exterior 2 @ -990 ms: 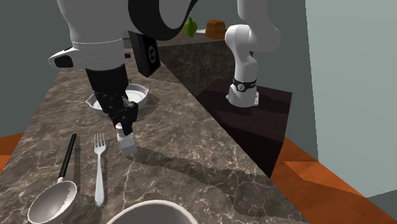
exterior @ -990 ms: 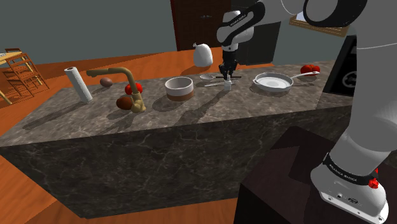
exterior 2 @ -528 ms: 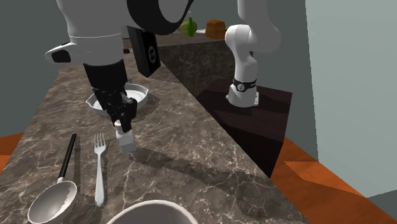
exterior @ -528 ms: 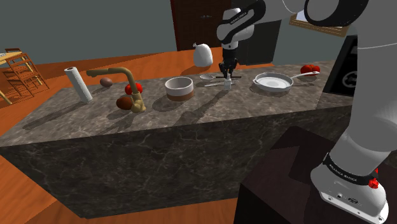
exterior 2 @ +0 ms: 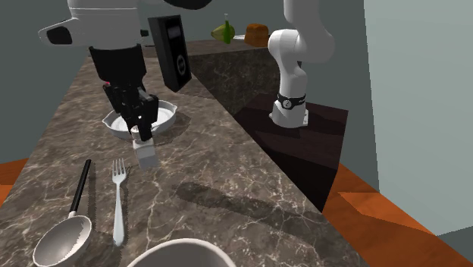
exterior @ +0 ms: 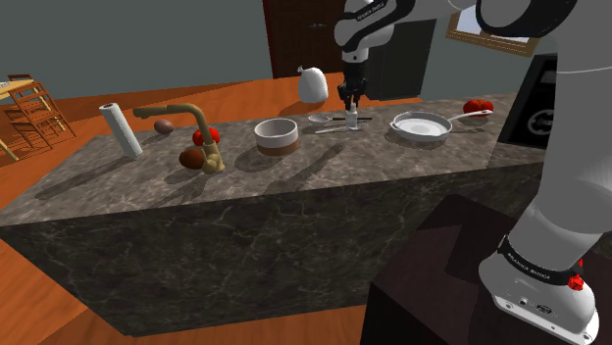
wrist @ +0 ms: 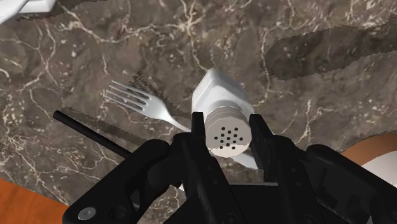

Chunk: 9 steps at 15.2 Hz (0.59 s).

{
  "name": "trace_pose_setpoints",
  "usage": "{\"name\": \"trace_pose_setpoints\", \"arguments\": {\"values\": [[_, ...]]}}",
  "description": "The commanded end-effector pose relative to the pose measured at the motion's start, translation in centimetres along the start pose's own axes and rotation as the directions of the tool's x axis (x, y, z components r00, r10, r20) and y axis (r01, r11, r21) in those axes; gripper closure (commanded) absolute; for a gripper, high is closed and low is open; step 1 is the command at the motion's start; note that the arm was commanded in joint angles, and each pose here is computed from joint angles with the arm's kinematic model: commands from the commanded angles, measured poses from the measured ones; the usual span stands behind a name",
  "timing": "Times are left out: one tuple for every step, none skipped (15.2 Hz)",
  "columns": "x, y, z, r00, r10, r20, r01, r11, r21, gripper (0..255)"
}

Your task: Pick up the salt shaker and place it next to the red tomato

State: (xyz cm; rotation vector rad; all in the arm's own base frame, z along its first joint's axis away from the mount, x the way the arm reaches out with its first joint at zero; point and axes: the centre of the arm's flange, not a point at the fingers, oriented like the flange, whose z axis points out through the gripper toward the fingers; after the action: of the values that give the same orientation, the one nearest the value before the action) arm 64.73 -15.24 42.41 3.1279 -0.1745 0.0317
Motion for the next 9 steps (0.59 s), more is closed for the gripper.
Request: {"name": "trace_pose_setpoints", "arguments": {"values": [[0.0, 0.0, -1.0, 1.000, 0.000, 0.000, 0.000, 1.000, 0.000, 255], [0.0, 0.0, -1.5, 1.000, 0.000, 0.000, 0.000, 1.000, 0.000, 255], [0.0, 0.0, -2.1, 1.000, 0.000, 0.000, 0.000, 1.000, 0.000, 255], [0.0, 0.0, -2.6, 1.000, 0.000, 0.000, 0.000, 1.000, 0.000, 255], [0.1, 0.0, -3.1, 1.000, 0.000, 0.000, 0.000, 1.000, 0.000, 255], [0.1, 0.0, -3.6, 1.000, 0.000, 0.000, 0.000, 1.000, 0.000, 255], [0.1, 0.0, -4.2, 1.000, 0.000, 0.000, 0.000, 1.000, 0.000, 255], [0.1, 0.0, -4.7, 1.000, 0.000, 0.000, 0.000, 1.000, 0.000, 255], [0.1, 0.0, -5.2, 1.000, 0.000, 0.000, 0.000, 1.000, 0.000, 255]]}}
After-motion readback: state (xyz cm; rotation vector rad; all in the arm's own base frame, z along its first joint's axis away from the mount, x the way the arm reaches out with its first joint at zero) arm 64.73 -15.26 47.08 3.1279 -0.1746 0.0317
